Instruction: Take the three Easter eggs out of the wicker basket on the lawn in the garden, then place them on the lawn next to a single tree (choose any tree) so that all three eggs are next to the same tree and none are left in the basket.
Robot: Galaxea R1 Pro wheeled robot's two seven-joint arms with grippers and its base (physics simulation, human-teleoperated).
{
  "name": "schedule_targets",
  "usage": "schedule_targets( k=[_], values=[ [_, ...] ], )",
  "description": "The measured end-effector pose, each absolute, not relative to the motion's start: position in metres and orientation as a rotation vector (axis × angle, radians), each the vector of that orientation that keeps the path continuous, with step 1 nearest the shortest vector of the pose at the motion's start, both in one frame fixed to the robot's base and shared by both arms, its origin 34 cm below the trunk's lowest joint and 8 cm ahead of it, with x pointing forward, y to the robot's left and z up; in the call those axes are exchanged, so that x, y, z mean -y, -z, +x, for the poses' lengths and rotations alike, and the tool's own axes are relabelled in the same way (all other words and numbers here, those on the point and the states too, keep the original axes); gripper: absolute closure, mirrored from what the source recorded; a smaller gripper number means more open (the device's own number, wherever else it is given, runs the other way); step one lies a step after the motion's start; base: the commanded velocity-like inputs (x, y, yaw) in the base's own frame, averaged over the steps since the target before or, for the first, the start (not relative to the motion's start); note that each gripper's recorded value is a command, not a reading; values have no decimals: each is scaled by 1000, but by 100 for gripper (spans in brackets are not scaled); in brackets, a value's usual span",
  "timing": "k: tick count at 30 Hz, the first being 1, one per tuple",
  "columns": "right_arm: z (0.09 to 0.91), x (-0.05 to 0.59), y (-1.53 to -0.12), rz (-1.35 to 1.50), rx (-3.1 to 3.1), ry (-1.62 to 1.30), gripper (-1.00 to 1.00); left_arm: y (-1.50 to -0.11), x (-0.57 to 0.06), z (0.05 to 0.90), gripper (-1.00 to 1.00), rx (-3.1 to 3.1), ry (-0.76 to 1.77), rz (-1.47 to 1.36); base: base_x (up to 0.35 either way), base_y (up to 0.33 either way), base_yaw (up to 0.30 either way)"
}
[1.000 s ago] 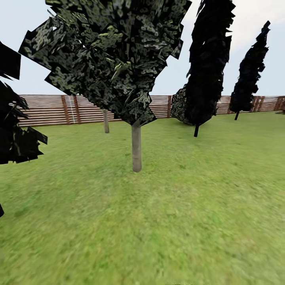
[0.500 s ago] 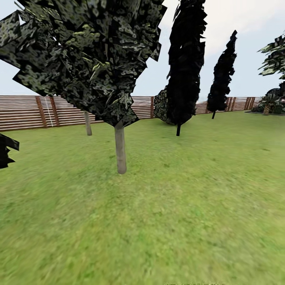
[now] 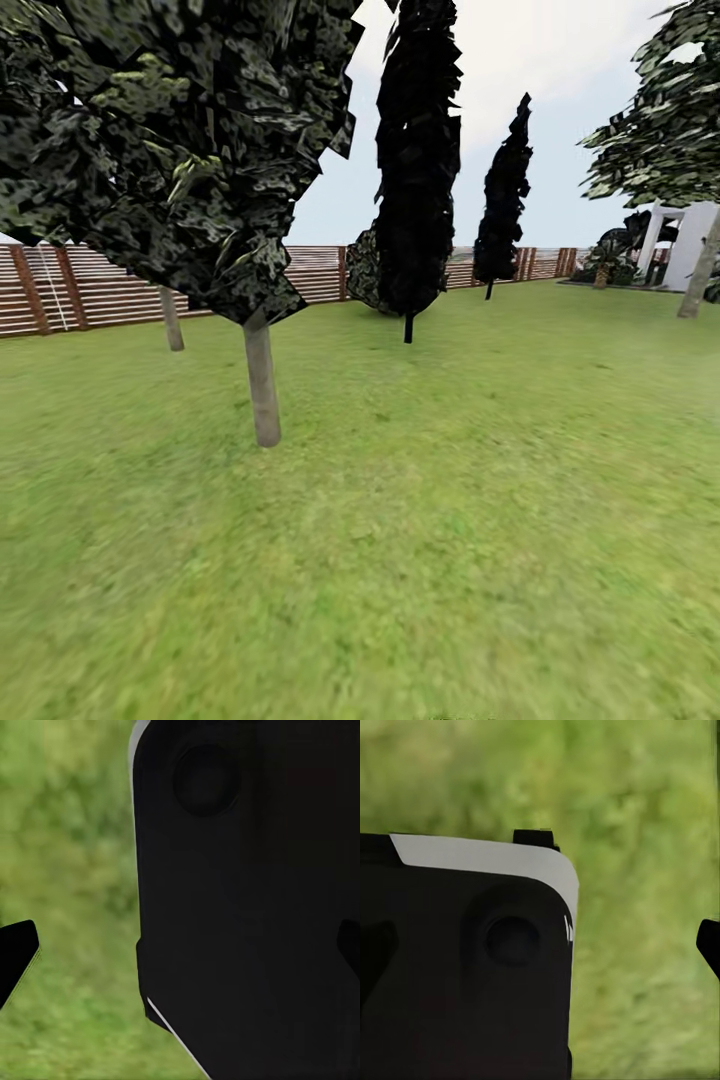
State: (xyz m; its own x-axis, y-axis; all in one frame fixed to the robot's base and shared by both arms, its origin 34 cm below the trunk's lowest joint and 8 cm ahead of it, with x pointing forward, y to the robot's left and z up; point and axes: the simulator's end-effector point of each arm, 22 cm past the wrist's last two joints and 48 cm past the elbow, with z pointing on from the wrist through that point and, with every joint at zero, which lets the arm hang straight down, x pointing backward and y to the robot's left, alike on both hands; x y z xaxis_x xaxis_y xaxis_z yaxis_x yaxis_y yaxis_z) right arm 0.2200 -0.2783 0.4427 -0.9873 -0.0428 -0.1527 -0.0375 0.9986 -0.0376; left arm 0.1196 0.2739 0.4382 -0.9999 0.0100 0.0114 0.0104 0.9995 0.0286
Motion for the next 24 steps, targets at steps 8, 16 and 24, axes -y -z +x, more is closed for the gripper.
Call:
schedule_targets(
  k=[8,16,24],
  values=[
    [221,278,-443,-63,-2983,52,-100,-438,-274,121,-100,3134,45,-16,0,0,-285],
    [223,278,-443,-63,-2980,52,-100,-438,-274,123,-100,3139,45,-18,0,0,-285],
    [225,278,-444,-62,-2975,52,-100,-438,-274,125,-100,3143,45,-17,0,0,-285]
  ],
)
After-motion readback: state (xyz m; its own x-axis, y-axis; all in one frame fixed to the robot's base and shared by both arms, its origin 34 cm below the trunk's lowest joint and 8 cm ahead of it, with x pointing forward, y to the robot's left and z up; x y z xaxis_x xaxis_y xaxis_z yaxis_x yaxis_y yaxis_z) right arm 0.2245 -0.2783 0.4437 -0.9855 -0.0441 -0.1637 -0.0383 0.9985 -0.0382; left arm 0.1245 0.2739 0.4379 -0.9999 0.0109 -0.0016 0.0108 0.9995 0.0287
